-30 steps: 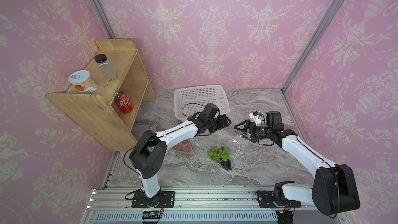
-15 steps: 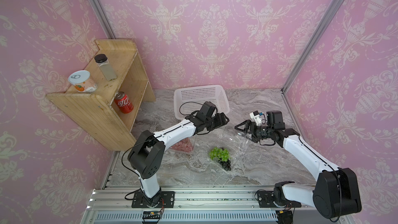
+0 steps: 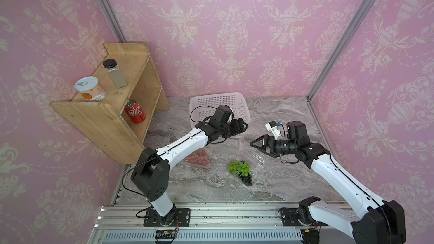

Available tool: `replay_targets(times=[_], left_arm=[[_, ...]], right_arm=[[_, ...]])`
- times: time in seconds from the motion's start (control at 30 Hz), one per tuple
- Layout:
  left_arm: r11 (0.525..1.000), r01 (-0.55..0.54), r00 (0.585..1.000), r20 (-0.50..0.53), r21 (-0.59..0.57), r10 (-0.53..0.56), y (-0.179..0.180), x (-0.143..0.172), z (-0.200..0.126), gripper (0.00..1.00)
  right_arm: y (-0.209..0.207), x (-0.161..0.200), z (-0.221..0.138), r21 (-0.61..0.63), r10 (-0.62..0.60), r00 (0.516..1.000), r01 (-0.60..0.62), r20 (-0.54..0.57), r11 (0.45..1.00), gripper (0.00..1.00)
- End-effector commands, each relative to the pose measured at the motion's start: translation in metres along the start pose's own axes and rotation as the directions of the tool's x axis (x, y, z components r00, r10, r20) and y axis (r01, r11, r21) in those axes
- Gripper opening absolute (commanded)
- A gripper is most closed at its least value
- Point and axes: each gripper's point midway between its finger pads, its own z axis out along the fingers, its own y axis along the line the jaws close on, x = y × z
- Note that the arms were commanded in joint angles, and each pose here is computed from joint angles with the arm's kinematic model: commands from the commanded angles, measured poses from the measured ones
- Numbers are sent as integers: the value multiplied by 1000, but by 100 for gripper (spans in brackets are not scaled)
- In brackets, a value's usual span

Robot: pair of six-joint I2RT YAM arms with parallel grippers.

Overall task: Pack grapes into containers
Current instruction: Close the packing box at the center of the board.

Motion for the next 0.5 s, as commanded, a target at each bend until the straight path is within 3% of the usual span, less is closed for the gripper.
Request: replay_targets(times=[0.0, 0.23, 0.47], left_arm=[[1000, -29, 999, -26, -10, 29, 1, 7, -9, 81], [999, -50, 992, -115, -8, 49, 3, 43, -4, 81], [997, -77, 975, -212, -23, 70, 7, 101, 0, 80]], right_arm=[[1, 17, 6, 12, 26, 1000, -26, -7, 1000, 100], [-7, 58, 24, 28, 67, 997, -66, -33, 997, 100], [-13, 89, 32, 47, 64, 997, -62, -48, 997, 100]])
